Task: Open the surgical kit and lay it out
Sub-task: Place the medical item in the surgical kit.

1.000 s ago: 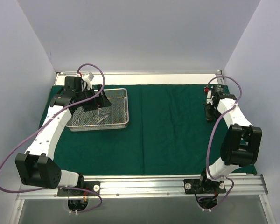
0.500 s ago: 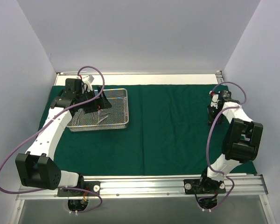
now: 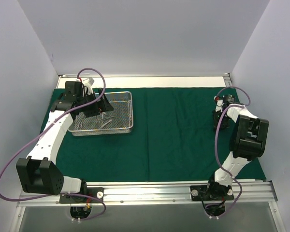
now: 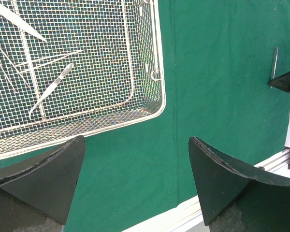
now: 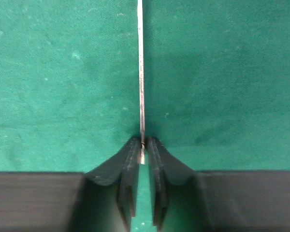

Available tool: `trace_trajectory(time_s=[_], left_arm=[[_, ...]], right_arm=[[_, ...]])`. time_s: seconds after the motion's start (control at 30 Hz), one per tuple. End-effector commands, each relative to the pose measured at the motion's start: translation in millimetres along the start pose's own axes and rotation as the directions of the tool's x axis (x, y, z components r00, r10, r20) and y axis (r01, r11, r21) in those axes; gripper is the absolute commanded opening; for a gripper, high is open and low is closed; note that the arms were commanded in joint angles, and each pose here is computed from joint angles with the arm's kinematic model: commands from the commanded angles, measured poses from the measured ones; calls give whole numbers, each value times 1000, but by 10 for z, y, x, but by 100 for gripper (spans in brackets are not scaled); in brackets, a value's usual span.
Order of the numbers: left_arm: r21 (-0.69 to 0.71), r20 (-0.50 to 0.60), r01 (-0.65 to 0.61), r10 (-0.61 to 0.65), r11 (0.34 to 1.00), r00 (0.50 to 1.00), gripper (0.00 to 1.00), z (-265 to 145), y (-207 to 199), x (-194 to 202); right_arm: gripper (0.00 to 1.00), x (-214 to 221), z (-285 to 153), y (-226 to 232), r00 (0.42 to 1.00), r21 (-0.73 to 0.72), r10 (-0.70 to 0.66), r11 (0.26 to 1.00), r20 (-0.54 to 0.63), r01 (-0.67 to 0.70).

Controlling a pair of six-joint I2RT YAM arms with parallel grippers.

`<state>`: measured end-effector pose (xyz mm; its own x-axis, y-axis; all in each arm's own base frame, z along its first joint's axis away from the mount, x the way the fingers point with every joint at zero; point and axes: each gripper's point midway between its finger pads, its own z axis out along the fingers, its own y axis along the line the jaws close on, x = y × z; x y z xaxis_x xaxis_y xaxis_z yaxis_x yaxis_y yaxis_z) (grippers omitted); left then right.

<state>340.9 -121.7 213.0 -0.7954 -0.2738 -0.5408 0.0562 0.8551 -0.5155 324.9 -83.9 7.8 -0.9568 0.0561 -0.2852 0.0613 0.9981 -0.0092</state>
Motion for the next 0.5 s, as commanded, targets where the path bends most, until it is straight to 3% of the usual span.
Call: trace_trajectory(time_s=[0.0,0.17,0.33,0.47], left_arm=[[20,31,-12,11,1000,999,96,19,-16,-91],[-7,21,-1,1,1000,1000,94,44,57,-71],[-87,-4,15,-15,996,1000,94,127,250,-62],[-176,-83,85,-101,981,991,94,252,511,-55]], right_arm=[[19,29,-17,-59,1000,41,-14,999,-28,15],[48,-33,-139,-79,1000,76,12,997,7,-13],[61,-430,-650,-16,988,187,62,979,139,-88],[70,-766,-1094,551,962,191,95,971,255,-146]])
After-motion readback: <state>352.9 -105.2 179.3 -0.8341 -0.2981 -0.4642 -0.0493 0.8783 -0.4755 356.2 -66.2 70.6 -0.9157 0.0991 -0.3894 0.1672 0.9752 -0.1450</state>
